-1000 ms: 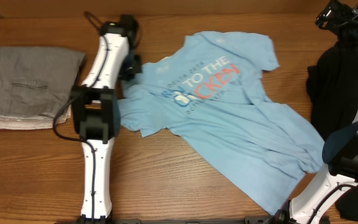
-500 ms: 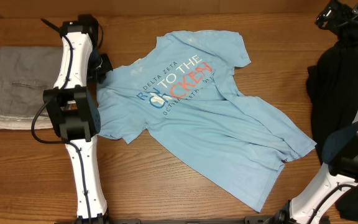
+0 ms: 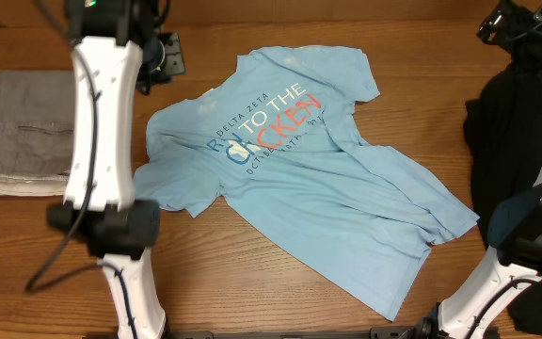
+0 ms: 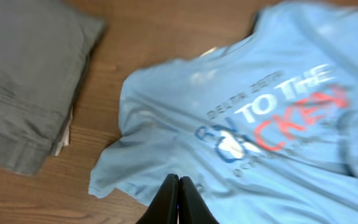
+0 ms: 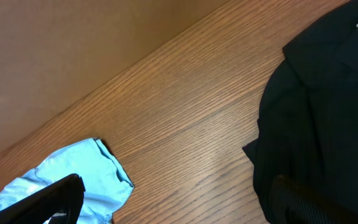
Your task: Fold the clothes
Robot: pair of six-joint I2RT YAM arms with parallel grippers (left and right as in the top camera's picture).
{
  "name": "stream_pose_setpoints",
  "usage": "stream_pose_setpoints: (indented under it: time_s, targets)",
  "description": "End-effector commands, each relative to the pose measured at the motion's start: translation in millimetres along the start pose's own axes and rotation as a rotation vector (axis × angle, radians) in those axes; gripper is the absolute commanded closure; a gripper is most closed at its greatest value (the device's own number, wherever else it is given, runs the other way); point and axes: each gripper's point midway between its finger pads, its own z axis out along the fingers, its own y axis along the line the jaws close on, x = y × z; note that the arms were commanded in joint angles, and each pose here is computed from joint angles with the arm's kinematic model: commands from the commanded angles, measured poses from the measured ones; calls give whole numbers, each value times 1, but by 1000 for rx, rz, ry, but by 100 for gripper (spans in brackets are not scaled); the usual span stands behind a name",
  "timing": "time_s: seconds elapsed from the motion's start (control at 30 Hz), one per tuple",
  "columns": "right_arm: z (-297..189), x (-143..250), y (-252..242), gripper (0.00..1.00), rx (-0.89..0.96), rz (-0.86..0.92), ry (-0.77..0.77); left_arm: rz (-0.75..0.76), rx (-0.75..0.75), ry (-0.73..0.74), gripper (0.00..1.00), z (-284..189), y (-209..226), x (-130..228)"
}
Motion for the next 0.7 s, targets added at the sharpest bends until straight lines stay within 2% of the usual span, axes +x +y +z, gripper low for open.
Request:
stream_pose_setpoints:
  time_s: [0.0,0.13,0.3,0.37,0.53,0.67]
  targets:
    - [0,-1,1,0,1,-3,-6,-35,48,-93,96,-48,5,2]
    - [0,-1,1,0,1,-2,-6,-43,27,-112,96,-80,23,27]
    - [0,-1,1,0,1,-3,-6,-124,-96,-22,96,-75,64,74]
    - [0,-1,1,0,1,-2,-6,-209,-177,30,96,-62,85,95]
    - [0,-1,1,0,1,-3,-6,-279,-235,135,95,-7,112,123]
    - [1,-1,1,0,1,-2,-6,-349,-193,232,96,52,122,148]
